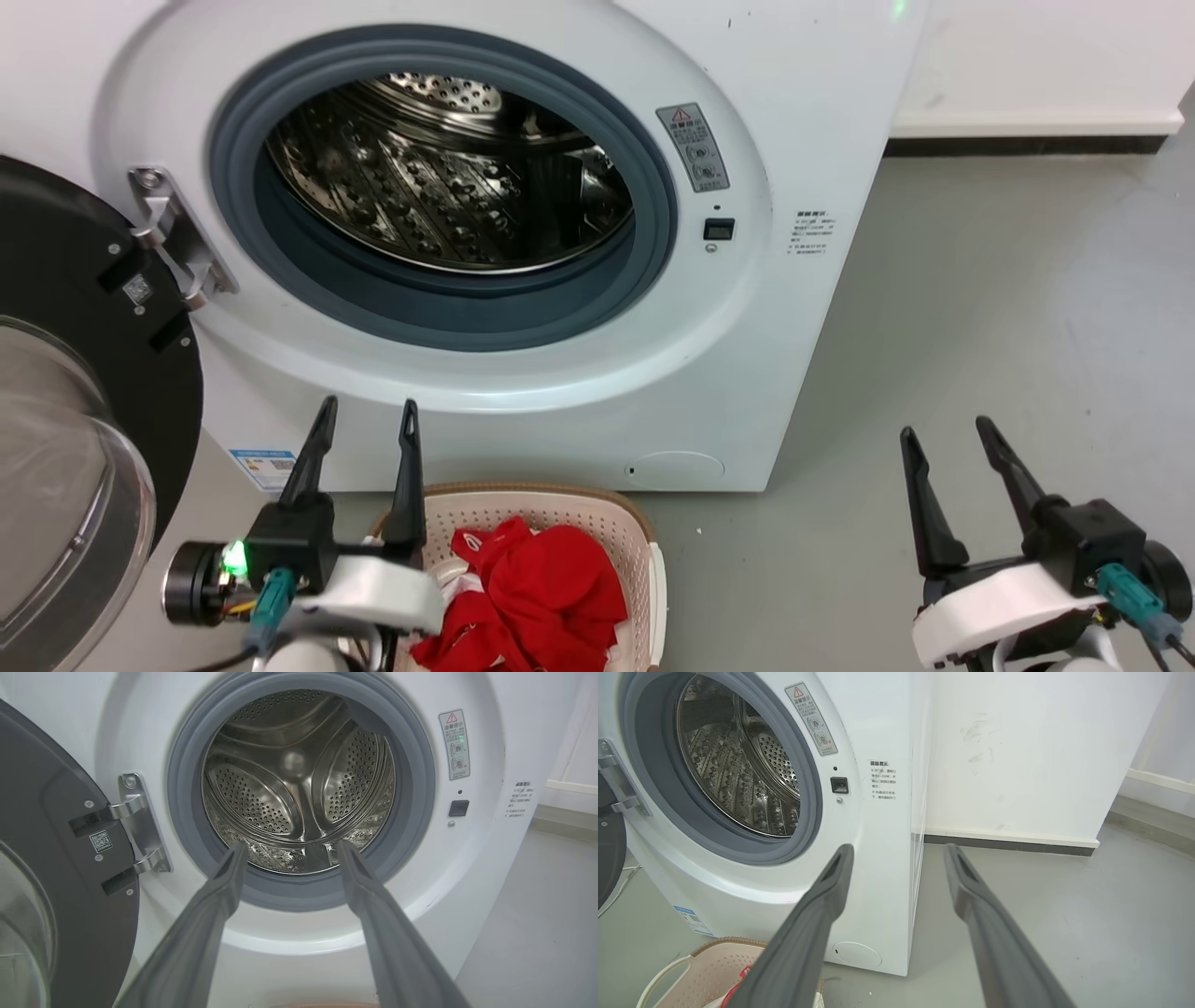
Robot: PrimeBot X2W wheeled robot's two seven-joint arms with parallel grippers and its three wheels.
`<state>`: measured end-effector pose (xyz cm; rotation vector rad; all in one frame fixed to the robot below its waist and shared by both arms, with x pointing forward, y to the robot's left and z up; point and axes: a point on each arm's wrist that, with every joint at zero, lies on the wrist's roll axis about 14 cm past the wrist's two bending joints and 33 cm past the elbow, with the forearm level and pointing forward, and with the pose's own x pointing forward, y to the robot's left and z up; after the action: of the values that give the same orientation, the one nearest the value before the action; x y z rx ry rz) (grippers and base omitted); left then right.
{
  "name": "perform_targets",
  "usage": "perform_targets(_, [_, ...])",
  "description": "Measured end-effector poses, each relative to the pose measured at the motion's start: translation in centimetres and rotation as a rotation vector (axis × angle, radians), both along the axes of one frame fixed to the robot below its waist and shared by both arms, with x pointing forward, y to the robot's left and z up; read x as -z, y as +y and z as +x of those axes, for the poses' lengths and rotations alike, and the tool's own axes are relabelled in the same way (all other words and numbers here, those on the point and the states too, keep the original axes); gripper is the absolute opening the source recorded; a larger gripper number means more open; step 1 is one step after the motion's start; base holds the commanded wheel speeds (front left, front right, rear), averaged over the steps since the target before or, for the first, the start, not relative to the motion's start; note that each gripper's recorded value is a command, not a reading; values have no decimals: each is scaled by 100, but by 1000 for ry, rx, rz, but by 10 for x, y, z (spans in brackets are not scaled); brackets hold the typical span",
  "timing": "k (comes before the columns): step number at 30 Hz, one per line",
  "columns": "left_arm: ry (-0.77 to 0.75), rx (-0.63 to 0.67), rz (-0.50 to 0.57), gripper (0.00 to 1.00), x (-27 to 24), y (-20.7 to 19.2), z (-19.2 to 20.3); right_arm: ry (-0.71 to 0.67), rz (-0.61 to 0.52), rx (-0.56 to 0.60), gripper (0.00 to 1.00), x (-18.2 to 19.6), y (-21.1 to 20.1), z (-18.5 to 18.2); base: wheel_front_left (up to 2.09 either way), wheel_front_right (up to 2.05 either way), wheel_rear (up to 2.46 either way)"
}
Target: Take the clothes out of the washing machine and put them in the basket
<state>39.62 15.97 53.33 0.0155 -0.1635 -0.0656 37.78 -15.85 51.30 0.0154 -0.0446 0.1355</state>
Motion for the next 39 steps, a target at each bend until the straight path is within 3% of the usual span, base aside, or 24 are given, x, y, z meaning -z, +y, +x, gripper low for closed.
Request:
perform_targets(11, [35, -30, 1, 100, 3, 13, -38, 8, 9, 1, 100, -1, 0, -24, 0, 0, 0])
perform_targets(36, [31, -27, -27, 100, -1, 11, -42, 8, 17, -12, 100, -3, 4, -26, 0, 0, 0])
perform_targets(37, [31, -29, -32, 0, -1, 11, -42, 9, 17, -12, 0, -3, 4, -26, 0, 0, 0])
perform_targets(39, [48, -30, -32, 0, 5, 11, -43, 25, 17, -13, 0, 2, 4, -27, 0, 0, 0])
